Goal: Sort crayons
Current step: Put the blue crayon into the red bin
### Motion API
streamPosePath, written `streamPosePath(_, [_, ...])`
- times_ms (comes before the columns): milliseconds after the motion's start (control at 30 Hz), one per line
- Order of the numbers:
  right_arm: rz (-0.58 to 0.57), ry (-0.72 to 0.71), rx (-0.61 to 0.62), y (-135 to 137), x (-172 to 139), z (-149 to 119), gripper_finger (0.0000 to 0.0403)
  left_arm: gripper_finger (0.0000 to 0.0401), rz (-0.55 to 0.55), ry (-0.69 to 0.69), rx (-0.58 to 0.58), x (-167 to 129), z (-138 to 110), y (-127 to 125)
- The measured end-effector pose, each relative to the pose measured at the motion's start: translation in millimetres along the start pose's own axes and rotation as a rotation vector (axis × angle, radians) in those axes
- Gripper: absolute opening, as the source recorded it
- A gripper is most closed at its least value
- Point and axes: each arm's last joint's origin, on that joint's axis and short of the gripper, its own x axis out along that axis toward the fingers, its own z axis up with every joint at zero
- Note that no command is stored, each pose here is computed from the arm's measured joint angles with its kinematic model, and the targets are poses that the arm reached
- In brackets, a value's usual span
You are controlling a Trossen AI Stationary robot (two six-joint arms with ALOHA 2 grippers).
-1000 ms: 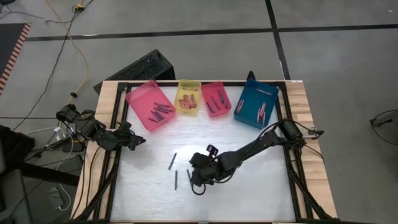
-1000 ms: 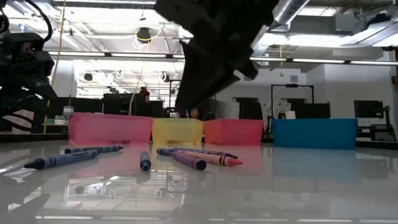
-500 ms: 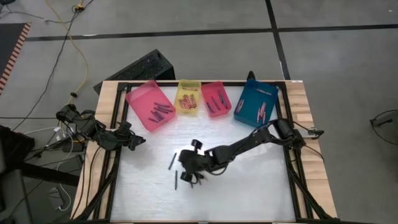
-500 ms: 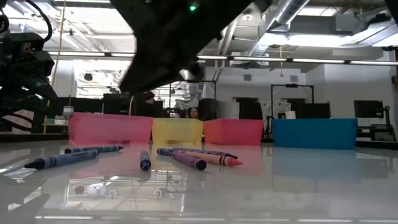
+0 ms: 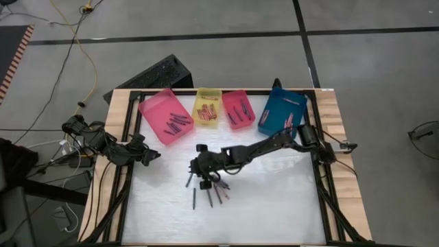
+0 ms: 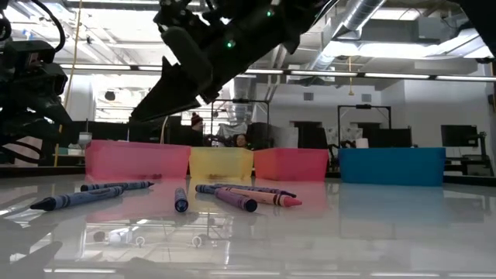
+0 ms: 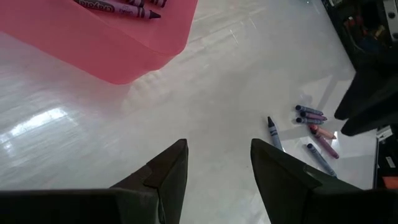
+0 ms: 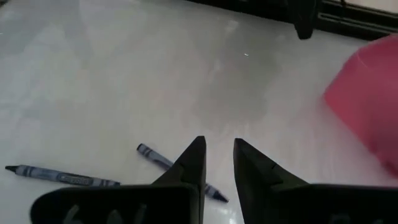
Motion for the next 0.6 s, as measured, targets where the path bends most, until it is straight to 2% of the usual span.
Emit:
streamPosePath(133, [0.087, -0.017, -0.090, -12, 1, -1, 0.0075, 0.0165, 0.000, 0.000, 0.000, 0, 0, 0])
streamPosePath(267, [0.087, -0.024, -0.195, -17, 1, -2, 0.0074, 0.0165, 0.000, 0.000, 0.000, 0, 0, 0])
streamPosePath(600, [0.142, -0.050, -0.223, -33, 13, -12, 0.0074, 0.0165, 0.000, 0.000, 0.000, 0, 0, 0])
